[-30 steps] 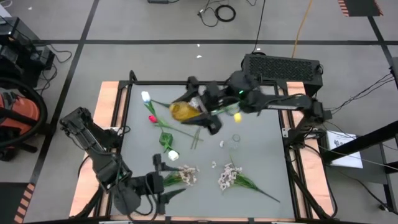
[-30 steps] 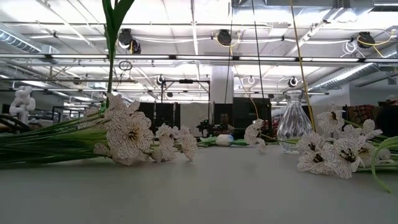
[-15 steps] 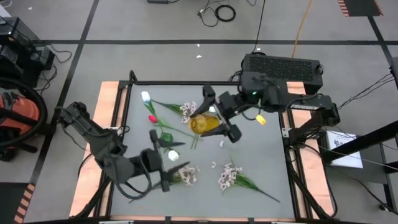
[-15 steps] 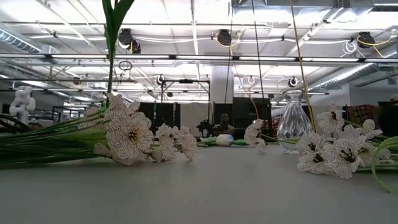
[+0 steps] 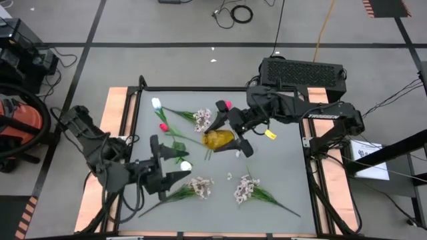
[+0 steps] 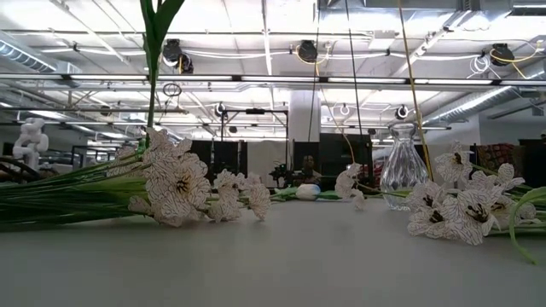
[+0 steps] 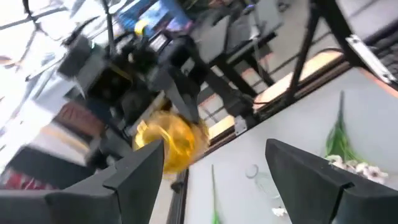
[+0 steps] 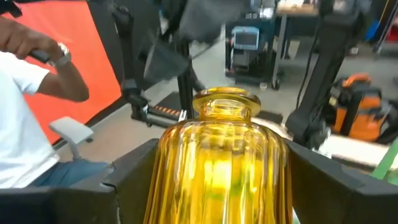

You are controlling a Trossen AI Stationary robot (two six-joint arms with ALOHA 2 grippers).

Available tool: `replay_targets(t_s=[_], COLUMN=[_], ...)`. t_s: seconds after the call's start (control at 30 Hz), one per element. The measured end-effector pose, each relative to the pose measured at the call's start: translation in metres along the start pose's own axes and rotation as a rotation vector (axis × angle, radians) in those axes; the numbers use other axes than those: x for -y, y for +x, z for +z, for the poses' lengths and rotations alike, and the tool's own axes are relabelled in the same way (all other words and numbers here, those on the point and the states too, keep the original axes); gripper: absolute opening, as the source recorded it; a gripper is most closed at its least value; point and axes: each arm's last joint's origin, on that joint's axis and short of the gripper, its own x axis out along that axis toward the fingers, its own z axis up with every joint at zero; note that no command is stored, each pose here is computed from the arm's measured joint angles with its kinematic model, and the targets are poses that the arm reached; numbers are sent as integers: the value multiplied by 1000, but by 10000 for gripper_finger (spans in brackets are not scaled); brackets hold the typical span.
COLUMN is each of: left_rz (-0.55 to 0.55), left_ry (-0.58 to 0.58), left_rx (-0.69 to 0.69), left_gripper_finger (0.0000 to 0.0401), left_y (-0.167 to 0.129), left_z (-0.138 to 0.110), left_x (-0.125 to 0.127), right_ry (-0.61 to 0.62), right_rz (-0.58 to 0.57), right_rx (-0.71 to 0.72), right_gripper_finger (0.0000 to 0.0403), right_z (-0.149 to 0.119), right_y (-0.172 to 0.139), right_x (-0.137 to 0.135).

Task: Sort flowers into vase by color
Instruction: Adjust the yellow flower vase

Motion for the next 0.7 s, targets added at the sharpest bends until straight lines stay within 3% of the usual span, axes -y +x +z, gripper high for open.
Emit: replay_targets(t_s=[0.23,0.43,0.57,0.7], left_rz=[-214,-231,-338,-341], left_ry=[121,183,213,237], left_rx=[-17,-59,-12,-62], left_gripper_finger=[285,285,285,285], left_y=[22,44,51,67], left_z=[-21,-36,-44,-54], left_x=[-16,-30,-28,-22], right_ry=[84,113,125,111], right_rz=[1,-2,-3,-2], right_rx=[-69,-110,-133,-135], right_gripper_finger=[291,291,291,291], right_z=[-29,-50,-58,-60], right_y=[10,16,18,18], right_x=[4,7,8,8])
